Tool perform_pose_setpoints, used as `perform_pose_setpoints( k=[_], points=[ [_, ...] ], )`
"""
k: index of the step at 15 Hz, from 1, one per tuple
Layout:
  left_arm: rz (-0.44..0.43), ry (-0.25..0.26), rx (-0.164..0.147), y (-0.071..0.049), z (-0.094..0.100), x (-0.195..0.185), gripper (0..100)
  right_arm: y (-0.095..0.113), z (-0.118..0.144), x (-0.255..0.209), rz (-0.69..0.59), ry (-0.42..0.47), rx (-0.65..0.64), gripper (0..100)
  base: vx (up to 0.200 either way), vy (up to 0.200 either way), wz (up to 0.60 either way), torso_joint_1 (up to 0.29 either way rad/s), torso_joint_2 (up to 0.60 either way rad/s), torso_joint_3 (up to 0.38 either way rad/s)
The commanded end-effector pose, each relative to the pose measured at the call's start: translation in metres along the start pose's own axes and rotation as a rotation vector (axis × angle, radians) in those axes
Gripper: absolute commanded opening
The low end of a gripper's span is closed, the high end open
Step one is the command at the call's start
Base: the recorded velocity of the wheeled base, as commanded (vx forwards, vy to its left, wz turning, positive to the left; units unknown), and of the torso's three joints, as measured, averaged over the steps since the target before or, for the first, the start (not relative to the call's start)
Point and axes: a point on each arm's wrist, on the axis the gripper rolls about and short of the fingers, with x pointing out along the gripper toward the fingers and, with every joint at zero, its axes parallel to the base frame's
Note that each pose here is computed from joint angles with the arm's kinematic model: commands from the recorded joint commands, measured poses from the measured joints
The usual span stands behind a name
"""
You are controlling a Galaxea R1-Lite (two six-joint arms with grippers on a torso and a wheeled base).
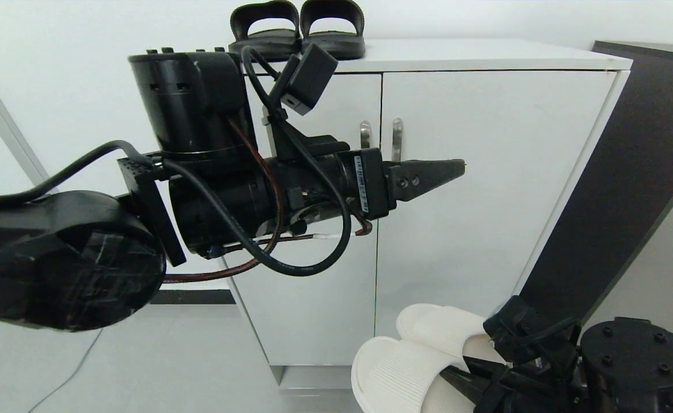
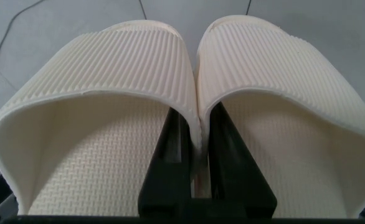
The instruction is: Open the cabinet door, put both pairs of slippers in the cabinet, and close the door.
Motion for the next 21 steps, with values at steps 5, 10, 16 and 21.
perform_pose_setpoints(
  k=[5, 10, 16, 21],
  points=[
    [0.122, -0.006, 0.033, 0.037, -0.007, 0.022, 100, 0.000, -0.002, 0.002, -0.002, 0.010, 0.000, 0, 0.000, 0.000, 0.00, 0.000, 0.00, 0.000],
    [0.154, -0.027, 0.044, 0.045, -0.002, 0.021, 100, -0.001, -0.003, 0.004, -0.006, 0.020, 0.001, 0, 0.000, 0.000, 0.00, 0.000, 0.00, 0.000],
    [0.172, -0.030, 0.044, 0.055, -0.006, 0.039, 100, -0.001, -0.003, 0.004, -0.006, 0.020, 0.001, 0, 0.000, 0.000, 0.00, 0.000, 0.00, 0.000],
    [0.166, -0.032, 0.048, 0.054, -0.005, 0.039, 0, 0.000, -0.003, 0.004, -0.004, 0.020, 0.001, 0, 0.000, 0.000, 0.00, 0.000, 0.00, 0.000]
  ],
)
